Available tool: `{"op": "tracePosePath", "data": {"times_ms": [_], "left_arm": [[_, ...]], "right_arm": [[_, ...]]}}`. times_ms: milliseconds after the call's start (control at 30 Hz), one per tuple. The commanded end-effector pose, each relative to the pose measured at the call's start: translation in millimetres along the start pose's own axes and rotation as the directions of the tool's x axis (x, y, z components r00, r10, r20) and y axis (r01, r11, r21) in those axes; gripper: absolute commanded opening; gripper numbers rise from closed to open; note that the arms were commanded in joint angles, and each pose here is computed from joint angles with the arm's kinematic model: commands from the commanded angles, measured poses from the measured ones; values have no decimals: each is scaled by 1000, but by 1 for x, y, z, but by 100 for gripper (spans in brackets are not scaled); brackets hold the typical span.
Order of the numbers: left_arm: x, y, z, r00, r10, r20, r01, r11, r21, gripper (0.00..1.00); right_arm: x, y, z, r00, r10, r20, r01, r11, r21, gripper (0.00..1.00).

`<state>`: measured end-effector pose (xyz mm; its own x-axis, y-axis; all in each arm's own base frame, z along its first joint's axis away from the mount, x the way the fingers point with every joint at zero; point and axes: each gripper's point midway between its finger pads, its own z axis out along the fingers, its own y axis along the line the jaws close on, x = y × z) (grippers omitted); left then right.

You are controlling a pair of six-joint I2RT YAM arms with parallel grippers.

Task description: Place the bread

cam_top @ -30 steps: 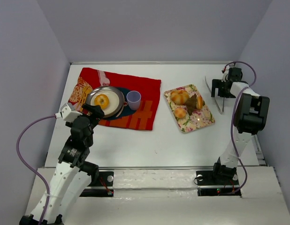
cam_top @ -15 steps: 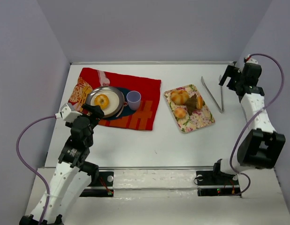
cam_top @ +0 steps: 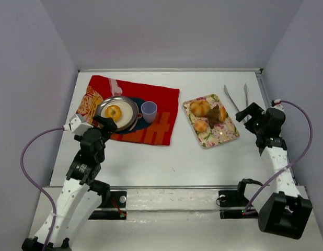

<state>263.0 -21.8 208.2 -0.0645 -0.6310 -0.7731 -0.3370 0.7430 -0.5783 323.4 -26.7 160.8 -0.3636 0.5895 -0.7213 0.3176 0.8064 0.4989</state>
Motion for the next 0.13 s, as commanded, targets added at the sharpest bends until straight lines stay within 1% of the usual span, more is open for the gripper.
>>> {"op": "tracePosePath", "data": {"times_ms": [0,100], "left_arm": [[-8,-6,1,999,-9,38,8,1000,26,99],[-9,-5,0,999,-12,44,11,999,30,99]], "right_arm": [[-28,25,-21,990,8,144,8,994,-107,100],[-31,24,-25,984,4,180,16,994,-106,100]]}}
